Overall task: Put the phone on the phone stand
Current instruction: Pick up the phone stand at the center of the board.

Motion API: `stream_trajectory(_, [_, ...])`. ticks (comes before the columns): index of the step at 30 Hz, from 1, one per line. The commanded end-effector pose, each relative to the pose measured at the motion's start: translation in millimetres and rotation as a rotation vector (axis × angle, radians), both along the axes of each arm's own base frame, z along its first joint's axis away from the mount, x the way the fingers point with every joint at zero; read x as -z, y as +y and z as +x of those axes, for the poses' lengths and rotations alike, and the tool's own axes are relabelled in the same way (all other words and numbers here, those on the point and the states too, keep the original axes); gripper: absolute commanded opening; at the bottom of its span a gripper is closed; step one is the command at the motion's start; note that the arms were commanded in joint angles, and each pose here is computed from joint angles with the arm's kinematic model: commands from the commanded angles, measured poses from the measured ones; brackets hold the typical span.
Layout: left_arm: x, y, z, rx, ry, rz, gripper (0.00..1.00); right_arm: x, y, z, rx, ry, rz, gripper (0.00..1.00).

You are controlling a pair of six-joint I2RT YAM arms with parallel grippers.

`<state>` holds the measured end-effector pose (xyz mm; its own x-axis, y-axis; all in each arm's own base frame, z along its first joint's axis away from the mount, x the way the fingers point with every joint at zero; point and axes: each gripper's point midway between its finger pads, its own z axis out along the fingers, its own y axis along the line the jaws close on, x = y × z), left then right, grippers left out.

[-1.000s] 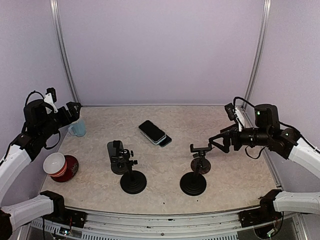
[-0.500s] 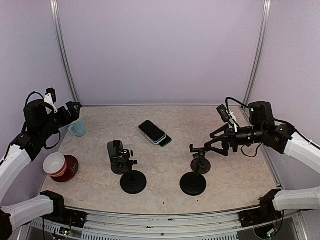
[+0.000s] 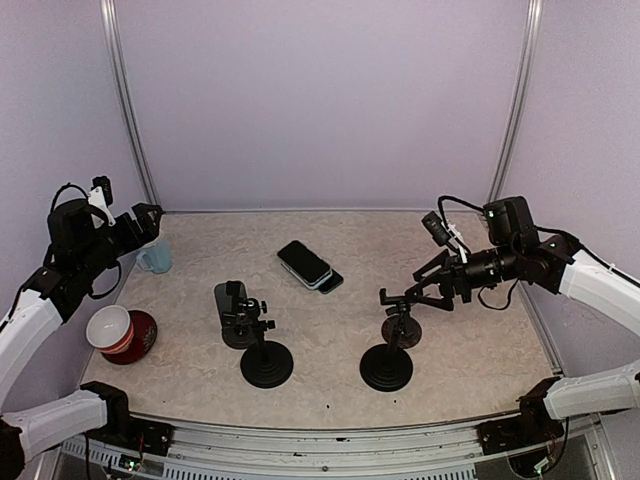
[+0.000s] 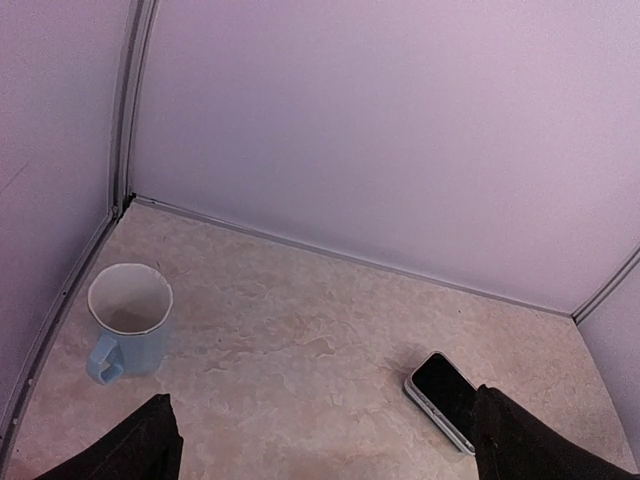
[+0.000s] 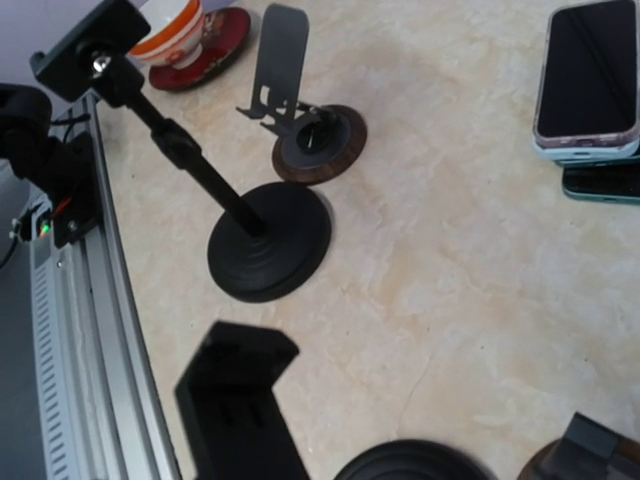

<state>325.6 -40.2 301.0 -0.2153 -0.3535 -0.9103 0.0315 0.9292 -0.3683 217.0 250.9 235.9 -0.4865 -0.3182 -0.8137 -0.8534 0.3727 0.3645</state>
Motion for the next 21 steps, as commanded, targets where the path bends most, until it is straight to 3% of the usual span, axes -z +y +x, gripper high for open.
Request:
stream_trajectory(1, [-3.1,-0.2,0.2,0.007,-0.021,-0.007,0.99,-4.8,2.6,-5.3,-0.037,-0.007,-0.002,0.85])
stream_trajectory(15, [-3.3,-0.8,0.3,0.01,-0.022,-0.01,0.99,-1.5,18.0,-26.6,-0.168,0.066,0.052,0.62])
stream_trajectory(21, [-2.9,-1.2,0.8,0.013,-0.021,-0.011,0.99,-0.1,22.3,-31.9,-0.202,0.085,0.064,0.31])
